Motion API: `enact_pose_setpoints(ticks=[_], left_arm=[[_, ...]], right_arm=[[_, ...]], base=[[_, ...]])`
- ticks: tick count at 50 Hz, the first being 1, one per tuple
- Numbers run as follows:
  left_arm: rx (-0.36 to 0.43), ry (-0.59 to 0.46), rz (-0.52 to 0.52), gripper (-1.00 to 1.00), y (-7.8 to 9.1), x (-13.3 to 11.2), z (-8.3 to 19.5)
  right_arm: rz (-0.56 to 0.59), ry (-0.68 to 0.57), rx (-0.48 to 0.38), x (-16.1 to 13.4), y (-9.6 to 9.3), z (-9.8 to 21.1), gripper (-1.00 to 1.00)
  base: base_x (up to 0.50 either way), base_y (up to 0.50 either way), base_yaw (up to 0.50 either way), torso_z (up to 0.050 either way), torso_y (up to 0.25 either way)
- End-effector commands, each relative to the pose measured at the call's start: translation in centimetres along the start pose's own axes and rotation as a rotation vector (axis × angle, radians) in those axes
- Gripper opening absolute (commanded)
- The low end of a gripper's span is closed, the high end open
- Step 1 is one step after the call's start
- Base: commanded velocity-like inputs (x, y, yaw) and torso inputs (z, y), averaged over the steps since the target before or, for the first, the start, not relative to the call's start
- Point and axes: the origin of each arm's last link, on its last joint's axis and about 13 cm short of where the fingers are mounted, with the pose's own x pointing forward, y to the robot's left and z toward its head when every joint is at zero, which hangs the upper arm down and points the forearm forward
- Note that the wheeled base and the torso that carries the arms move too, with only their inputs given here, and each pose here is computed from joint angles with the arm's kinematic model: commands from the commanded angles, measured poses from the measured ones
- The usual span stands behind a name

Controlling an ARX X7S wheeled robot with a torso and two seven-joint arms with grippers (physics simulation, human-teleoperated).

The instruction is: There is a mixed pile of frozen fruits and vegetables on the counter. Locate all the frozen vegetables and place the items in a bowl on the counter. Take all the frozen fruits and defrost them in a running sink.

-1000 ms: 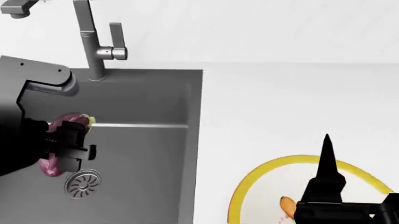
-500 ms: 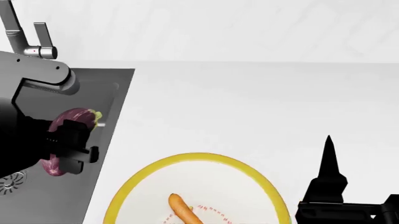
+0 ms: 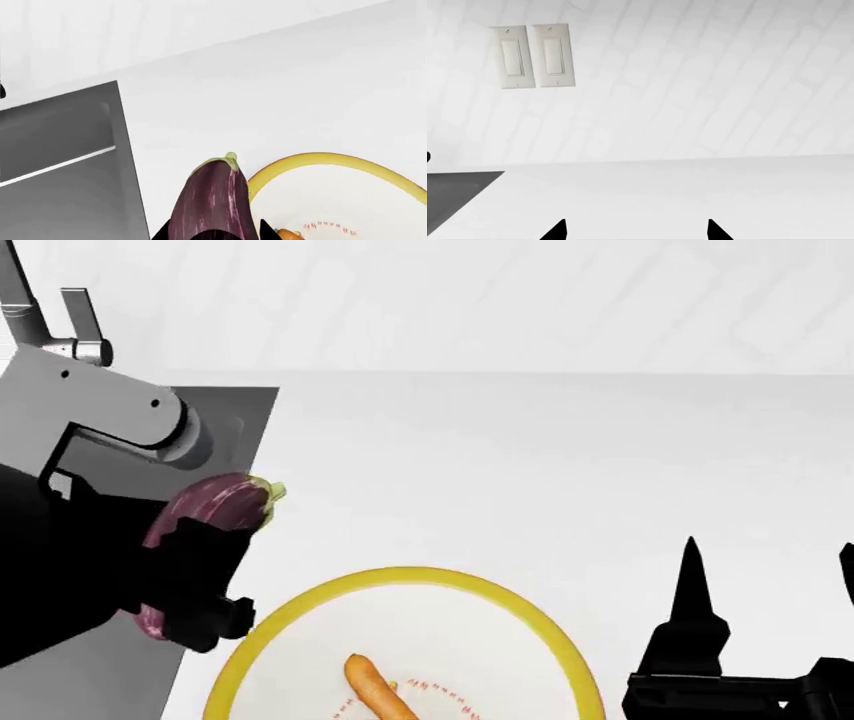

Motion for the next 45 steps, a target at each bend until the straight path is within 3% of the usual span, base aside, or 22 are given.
enact_pose_setpoints(ticks=[1,26,45], left_arm=[[0.035,-0.008,-0.079,-1.0,-2.0,-0.4,-0.4],[0.091,0.029,-0.206,-1.0,-5.2,1.2,-1.5],[0.121,0.091,-0.24,-1.0,-6.1,3.5,-2.4]], right_arm=[[-0.002,0.005,0.002,0.0,0.0,-0.1,1.0],[0.0,0.01,-0.003,0.1,0.0,-0.2,1.0],[0.002,0.016,-0.002,0.2,-0.1,-0.4,1.0]], base=[[0.0,0.0,0.0,0.0,0.0],[0.0,0.0,0.0,0.0,0.0],[0.0,0.0,0.0,0.0,0.001]])
